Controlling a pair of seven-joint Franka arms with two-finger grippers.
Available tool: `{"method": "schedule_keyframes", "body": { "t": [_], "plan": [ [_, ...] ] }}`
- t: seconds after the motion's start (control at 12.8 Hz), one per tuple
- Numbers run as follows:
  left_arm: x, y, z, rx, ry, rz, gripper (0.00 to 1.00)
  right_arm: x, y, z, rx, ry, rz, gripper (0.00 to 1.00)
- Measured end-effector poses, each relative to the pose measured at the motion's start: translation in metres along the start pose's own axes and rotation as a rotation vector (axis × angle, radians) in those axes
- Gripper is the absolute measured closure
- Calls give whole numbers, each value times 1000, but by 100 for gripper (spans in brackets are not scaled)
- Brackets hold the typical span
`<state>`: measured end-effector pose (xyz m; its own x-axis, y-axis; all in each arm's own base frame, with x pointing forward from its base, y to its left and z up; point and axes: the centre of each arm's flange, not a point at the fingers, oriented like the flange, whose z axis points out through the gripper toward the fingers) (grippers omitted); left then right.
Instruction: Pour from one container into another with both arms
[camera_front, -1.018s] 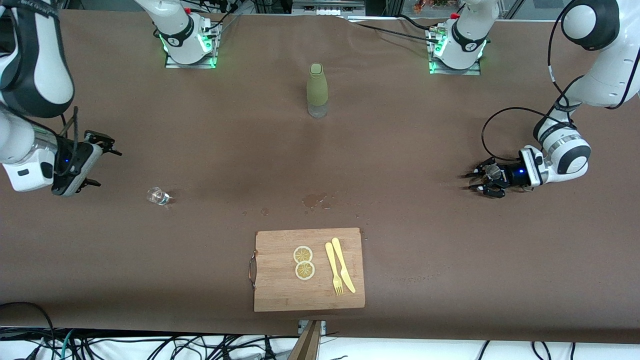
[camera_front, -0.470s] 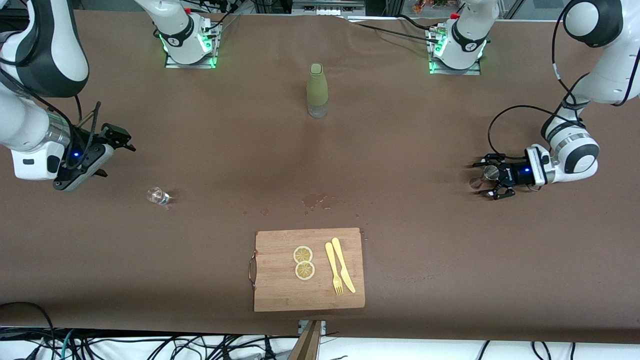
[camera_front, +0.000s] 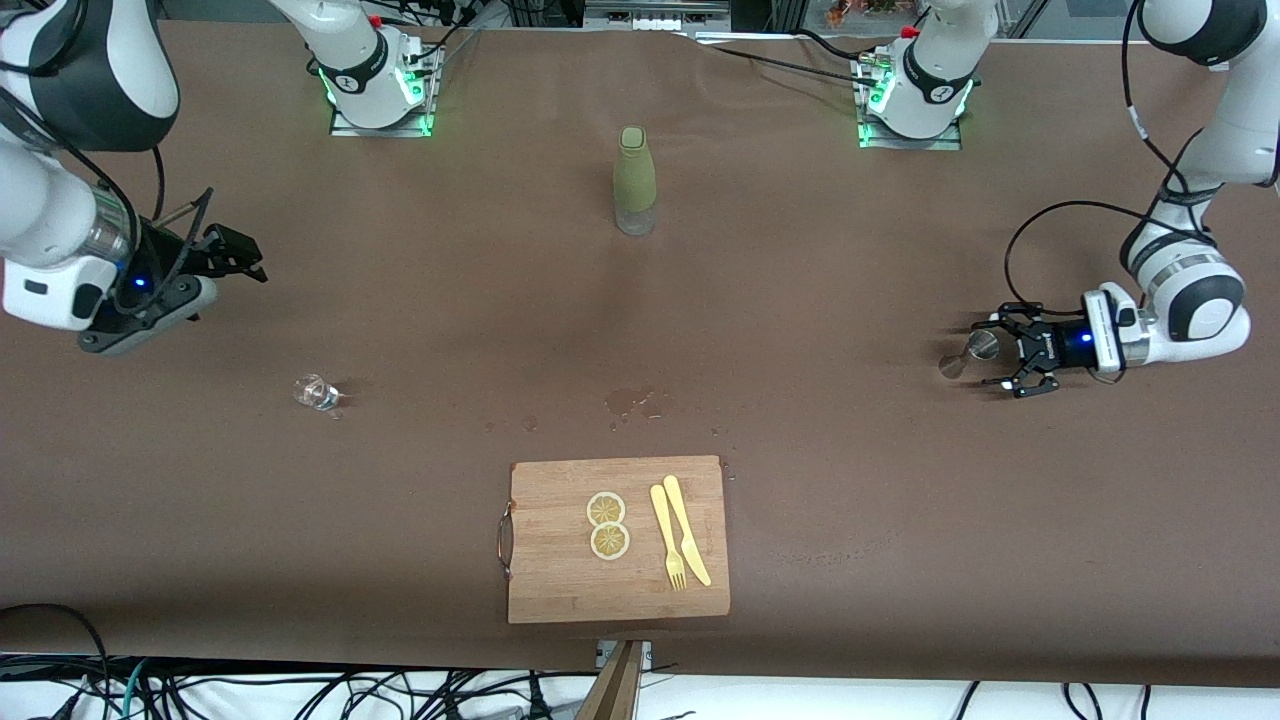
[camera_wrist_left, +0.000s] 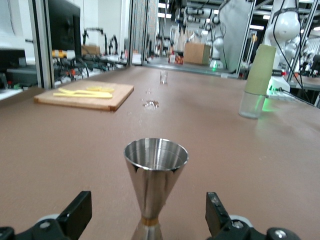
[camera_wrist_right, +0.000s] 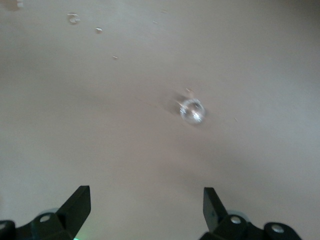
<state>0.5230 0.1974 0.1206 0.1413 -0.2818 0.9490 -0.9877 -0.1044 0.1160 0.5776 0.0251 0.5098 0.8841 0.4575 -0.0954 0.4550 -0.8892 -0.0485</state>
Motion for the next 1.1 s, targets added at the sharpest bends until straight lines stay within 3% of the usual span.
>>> {"method": "schedule_keyframes", "body": {
  "t": [0.16, 0.39, 0.63, 1.1],
  "plan": [
    [26, -1, -36, 22, -86, -21, 0, -9, -3, -12, -36, -18, 103, 0],
    [79, -2, -82, 71, -237, -65, 0, -16, -13, -20, -37, -46, 255, 0],
    [149, 2, -111, 109, -394, -208, 0, -19, -9, -42, -49, -18, 353, 0],
    [289, 15, -88, 234, -635, -554, 0, -36, 7, -94, -57, 24, 462, 0]
  ]
}}
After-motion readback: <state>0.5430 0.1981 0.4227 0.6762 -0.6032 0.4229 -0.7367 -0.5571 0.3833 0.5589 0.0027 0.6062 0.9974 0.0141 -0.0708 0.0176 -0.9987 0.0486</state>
